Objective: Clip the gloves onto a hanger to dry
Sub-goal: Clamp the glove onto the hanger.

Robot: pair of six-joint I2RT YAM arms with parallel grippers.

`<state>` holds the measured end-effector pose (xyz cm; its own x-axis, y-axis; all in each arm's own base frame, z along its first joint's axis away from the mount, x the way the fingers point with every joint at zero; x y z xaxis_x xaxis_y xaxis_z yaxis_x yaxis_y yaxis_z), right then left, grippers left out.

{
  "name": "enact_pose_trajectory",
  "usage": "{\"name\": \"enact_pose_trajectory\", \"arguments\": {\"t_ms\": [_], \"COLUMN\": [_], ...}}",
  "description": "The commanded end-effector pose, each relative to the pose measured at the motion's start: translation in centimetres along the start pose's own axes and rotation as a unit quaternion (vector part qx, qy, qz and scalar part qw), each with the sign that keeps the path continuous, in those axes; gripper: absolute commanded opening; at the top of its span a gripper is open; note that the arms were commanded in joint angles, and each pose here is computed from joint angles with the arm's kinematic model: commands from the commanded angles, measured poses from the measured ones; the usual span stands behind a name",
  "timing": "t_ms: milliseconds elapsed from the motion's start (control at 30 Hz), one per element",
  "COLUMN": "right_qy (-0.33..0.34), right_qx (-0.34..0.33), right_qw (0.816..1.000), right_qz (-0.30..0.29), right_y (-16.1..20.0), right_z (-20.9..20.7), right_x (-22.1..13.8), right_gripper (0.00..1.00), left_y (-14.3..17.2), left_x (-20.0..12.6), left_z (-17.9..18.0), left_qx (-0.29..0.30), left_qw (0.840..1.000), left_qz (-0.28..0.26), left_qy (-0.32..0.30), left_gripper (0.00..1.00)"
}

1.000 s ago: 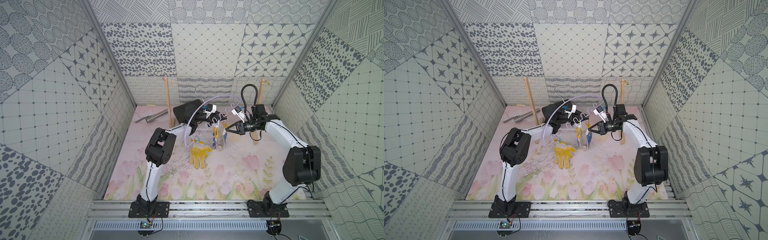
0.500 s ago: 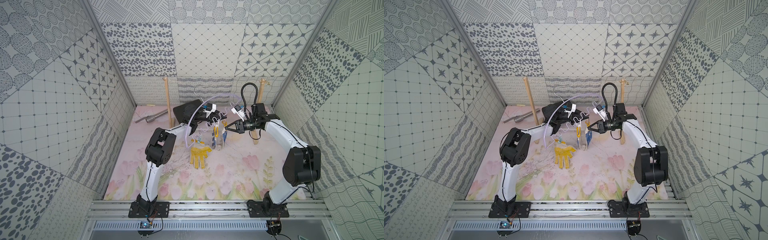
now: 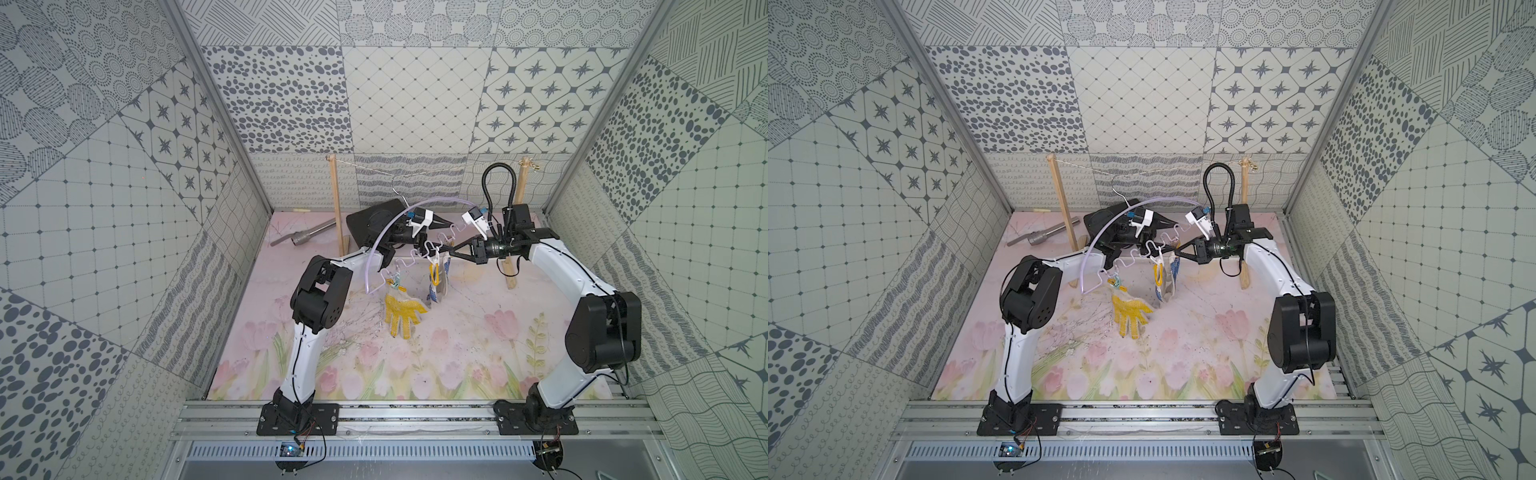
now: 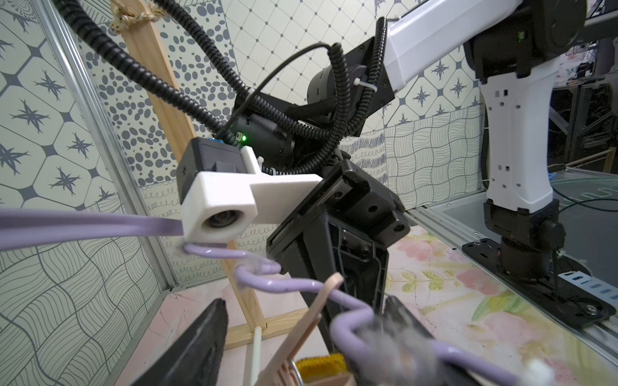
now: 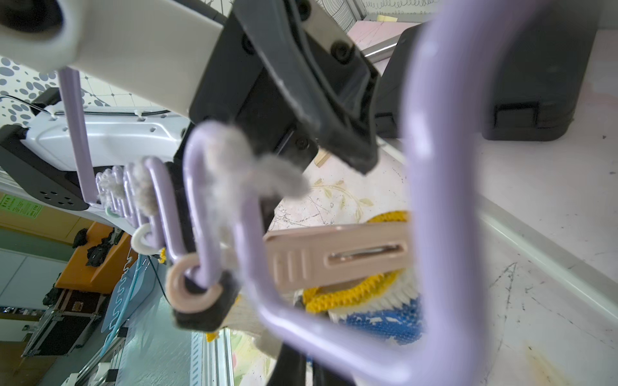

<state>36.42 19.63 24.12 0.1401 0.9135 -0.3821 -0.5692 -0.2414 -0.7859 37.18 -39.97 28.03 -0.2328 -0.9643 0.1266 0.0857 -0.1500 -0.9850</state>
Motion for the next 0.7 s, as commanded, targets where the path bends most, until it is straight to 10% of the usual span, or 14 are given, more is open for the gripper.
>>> {"name": "enact_pose_trajectory", "arguments": {"t_ms": [0, 233, 667], "right_qy": [0.020, 0.109, 0.218], "right_qx": [-0.039, 0.010, 0.065], "right_qw": [0.999, 0.994, 0.973], "right_qz": [-0.017, -0.011, -0.041], "right_y": [-1.7, 1.0, 4.1], "right_z": [0.6, -2.4, -3.2], "right_x": [-0.6, -0.5, -2.3], "right_gripper": [0.17, 0.70, 0.84], "left_y": [0.0, 2.0, 8.2], "left_x": [0.0, -0.8, -5.2], "left_z": [-0.6, 0.2, 3.4], "left_qx": [0.005, -0.006, -0.038], "left_qw": [1.000, 1.000, 0.993], "left_qz": [-0.002, 0.008, 0.062], "left_qy": [0.013, -0.011, -0.098], "left_gripper": [0.83, 0.95, 1.00]}}
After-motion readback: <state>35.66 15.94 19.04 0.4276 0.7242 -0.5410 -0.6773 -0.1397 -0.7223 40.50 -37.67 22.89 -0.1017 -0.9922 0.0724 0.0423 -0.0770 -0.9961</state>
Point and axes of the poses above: each gripper's point midway between its finger pads, its own x axis out along the fingers, its own z axis along the line the jaws close on, y = z × x, the point moved 1 cm from there along -x, back along the fingers, and after that the axes turned 7 degrees about -x, right-handed, at the moved point
